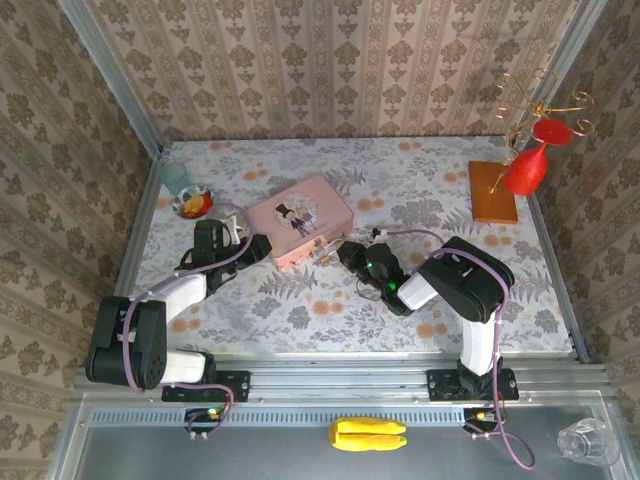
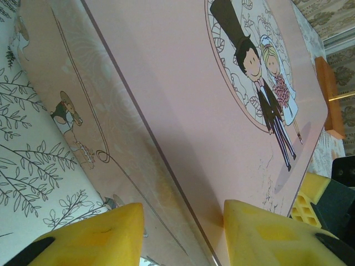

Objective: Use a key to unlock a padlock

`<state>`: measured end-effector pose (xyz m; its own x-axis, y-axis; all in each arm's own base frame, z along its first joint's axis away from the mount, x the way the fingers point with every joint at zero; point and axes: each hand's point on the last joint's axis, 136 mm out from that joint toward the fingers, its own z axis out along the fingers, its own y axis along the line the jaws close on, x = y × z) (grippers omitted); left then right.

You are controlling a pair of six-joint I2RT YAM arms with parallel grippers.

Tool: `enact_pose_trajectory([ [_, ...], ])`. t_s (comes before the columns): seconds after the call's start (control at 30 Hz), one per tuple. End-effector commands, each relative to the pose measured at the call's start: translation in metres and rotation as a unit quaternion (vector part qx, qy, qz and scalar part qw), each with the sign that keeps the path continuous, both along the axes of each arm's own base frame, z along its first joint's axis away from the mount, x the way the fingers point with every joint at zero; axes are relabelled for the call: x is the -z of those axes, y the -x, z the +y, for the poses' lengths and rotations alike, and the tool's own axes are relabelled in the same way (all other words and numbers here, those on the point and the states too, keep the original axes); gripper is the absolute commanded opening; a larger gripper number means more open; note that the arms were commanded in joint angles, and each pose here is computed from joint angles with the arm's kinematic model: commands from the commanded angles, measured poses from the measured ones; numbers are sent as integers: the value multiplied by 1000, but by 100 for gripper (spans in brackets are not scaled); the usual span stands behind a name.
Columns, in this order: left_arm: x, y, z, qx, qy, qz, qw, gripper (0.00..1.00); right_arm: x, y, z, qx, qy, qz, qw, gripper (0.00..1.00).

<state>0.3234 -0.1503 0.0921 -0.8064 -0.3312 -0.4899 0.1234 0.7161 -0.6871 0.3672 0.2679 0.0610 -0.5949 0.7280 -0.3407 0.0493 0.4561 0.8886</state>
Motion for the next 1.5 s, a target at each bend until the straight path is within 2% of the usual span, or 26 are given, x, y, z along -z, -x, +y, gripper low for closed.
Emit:
enact_pose_trajectory([
  [0.0, 14, 3, 2, -6, -19, 26, 999, 42, -19, -6, -8, 23, -10, -24, 999, 0],
  [0.23, 14, -2, 7, -3, -55, 24, 998, 42, -26, 3, -12, 3, 28, -28, 999, 0],
  [0.47, 18, -21, 5, 9, -97, 30, 995, 41, -39, 28, -22, -67, 159, -24, 985, 0],
  [0.7, 9, -46, -28, 45, -127, 16, 991, 41, -60, 64, -52, -116, 279, -23, 953, 0],
  [1.0, 6, -83, -94, 115, -169, -5, 979, 40, -68, 99, -86, -121, 318, -20, 940, 0],
  [1.47, 2, -111, -204, 193, -178, -21, 965, 41, -51, 120, -96, -128, 301, 1, 945, 0],
])
